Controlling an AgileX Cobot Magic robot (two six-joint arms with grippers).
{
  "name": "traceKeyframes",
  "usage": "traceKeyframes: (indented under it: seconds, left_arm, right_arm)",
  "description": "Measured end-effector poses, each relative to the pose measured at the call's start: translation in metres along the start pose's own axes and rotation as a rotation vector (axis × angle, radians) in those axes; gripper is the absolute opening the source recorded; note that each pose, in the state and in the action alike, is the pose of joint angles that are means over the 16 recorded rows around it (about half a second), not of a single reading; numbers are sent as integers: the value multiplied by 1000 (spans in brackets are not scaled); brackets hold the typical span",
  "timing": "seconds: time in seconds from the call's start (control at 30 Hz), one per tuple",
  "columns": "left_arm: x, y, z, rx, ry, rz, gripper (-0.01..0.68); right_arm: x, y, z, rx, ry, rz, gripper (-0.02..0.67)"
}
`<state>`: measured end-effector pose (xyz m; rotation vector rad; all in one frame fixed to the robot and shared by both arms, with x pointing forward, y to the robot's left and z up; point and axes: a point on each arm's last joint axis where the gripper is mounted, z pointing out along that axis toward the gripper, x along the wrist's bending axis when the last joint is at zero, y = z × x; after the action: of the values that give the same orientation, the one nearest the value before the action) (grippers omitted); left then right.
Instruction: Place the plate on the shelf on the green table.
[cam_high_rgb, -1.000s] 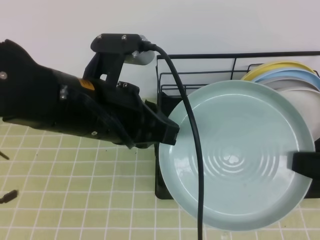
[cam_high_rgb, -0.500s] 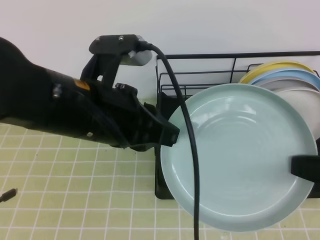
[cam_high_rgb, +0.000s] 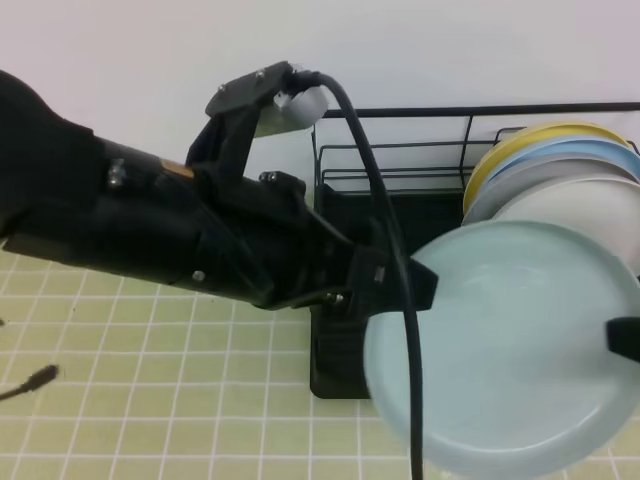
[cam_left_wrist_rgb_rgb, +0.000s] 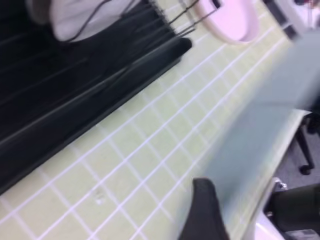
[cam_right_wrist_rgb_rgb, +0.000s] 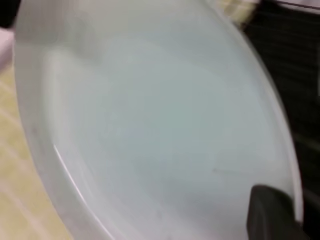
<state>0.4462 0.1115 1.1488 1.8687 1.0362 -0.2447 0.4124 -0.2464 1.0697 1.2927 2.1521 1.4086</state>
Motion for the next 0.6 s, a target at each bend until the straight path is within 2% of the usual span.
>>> traceKeyframes:
  seconds: [0.1,0.23,0.37,0.6]
  left_arm:
    - [-1,1,-3,-13,-8,10,441]
    - [0,3,-8,-34,-2,26,389]
    - [6,5,-13,-48,31,45,288]
    - [23,5,-19,-23,127,89,99]
  right_arm:
    - [-4,7,-3,2,-56,-72,43]
    - [-8,22,-12,0,-141,-196,43]
    - [-10,43,-24,-9,-231,-346,43]
    - [-12,78,-46,-16,-389,-684,42]
